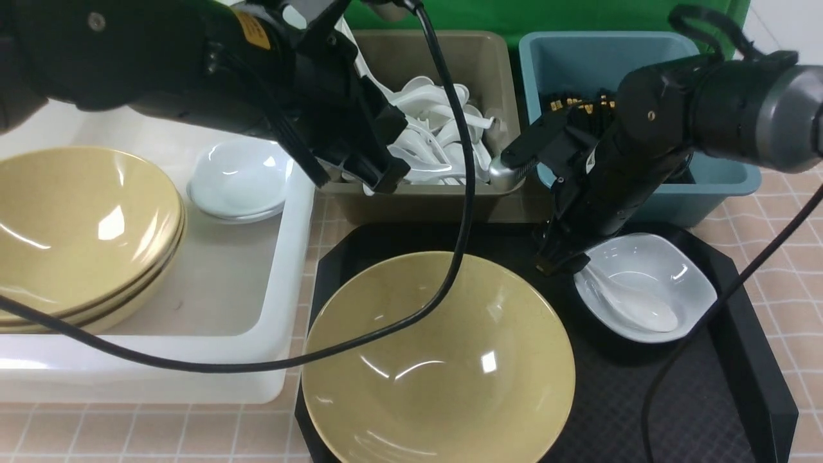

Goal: On brown table put chopsticks spoon bowls plates into blue grey white boxes.
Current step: 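Reach down and grasp the white spoon resting in the bowl with the right gripper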

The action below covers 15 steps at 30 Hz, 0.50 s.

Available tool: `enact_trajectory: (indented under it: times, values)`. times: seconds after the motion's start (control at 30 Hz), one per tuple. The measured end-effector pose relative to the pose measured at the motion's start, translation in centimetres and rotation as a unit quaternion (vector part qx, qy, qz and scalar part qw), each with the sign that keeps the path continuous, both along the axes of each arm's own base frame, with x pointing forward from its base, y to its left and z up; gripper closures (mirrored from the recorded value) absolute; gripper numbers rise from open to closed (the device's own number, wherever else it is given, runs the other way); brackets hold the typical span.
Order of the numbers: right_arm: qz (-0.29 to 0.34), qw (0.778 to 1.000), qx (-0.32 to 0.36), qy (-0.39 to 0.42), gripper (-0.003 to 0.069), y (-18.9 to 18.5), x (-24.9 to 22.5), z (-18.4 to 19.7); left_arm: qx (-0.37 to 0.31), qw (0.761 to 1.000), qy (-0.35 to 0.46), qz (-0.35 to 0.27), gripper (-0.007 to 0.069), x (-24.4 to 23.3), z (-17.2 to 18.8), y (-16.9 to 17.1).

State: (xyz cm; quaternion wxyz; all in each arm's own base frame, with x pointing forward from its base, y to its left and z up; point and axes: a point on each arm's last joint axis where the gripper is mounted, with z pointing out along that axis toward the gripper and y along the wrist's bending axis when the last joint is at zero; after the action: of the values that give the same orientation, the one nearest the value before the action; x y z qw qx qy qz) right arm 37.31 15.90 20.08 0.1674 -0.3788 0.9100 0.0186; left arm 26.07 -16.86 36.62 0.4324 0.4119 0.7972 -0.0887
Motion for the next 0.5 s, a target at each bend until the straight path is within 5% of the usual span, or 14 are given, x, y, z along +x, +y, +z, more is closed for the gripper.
enact_trajectory:
  times: [0.3,0.33,0.5]
  values:
    - [-0.003,1.000,-0.001,0.004,0.0421,0.0,0.1,-0.5,0.001,1.000,0.000,-0.001,0.0620,0.0,0.0,0.0]
    - [-0.005,1.000,-0.001,0.004,0.0510,0.0,0.1,-0.4,0.001,1.000,0.001,-0.001,0.0620,0.0,0.0,0.0]
    - [-0.010,1.000,0.003,-0.001,0.0509,-0.2,-0.5,1.2,0.005,1.000,0.007,-0.002,0.0620,-0.1,-0.1,0.0]
